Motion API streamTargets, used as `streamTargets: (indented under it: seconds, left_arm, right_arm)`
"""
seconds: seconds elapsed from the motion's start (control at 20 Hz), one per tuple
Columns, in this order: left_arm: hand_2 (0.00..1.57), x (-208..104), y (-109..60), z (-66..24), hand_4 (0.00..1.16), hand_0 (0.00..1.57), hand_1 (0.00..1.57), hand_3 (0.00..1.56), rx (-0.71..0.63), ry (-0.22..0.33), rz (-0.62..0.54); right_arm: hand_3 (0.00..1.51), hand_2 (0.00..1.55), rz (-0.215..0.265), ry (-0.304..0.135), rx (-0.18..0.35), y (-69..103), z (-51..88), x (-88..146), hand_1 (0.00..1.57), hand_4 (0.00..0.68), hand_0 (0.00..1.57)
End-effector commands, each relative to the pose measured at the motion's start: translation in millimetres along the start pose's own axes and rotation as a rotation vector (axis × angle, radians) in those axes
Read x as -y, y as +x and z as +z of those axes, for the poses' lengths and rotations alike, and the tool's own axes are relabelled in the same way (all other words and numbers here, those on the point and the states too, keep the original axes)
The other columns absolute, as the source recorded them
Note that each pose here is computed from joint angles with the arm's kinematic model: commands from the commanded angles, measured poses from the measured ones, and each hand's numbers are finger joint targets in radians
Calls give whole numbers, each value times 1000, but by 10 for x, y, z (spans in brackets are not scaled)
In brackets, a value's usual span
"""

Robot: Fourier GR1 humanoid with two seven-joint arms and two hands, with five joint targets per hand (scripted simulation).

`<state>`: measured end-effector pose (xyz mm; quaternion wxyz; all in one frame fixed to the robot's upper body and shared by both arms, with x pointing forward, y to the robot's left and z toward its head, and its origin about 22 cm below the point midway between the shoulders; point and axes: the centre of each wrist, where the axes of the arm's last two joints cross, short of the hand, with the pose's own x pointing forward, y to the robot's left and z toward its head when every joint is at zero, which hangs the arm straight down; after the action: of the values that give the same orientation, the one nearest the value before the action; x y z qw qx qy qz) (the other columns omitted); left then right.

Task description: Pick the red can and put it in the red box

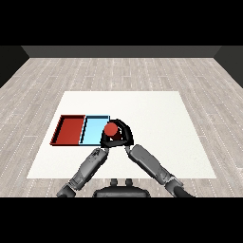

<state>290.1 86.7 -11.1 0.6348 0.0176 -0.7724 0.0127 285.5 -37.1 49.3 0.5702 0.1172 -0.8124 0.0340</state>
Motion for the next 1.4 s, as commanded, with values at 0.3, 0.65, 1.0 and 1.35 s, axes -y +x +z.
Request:
streamTargets:
  seconds: [0.3, 0.65, 1.0, 1.35]
  left_arm:
    - [1555, 226, 213, -47, 1131, 1571, 1571, 1481, 37, 15, -15]
    - [1571, -91, -35, -1, 1140, 1571, 1571, 1508, -25, 38, 9]
    - [1571, -400, -7, -210, 1138, 1571, 1571, 1482, 7, 74, -54]
    - [1569, -1144, 80, -218, 1130, 1571, 1571, 1467, 53, 146, -278]
  right_arm:
    - [0, 0, 13, 14, 1, 25, -12, -132, 0, 0, 0]
    - [0, 0, 36, -69, 46, 265, -17, 392, 0, 0, 0]
    - [0, 0, -3, -121, 133, 485, 141, 804, 0, 0, 0]
    - [0, 0, 77, -231, 104, 544, 628, 1504, 0, 0, 0]
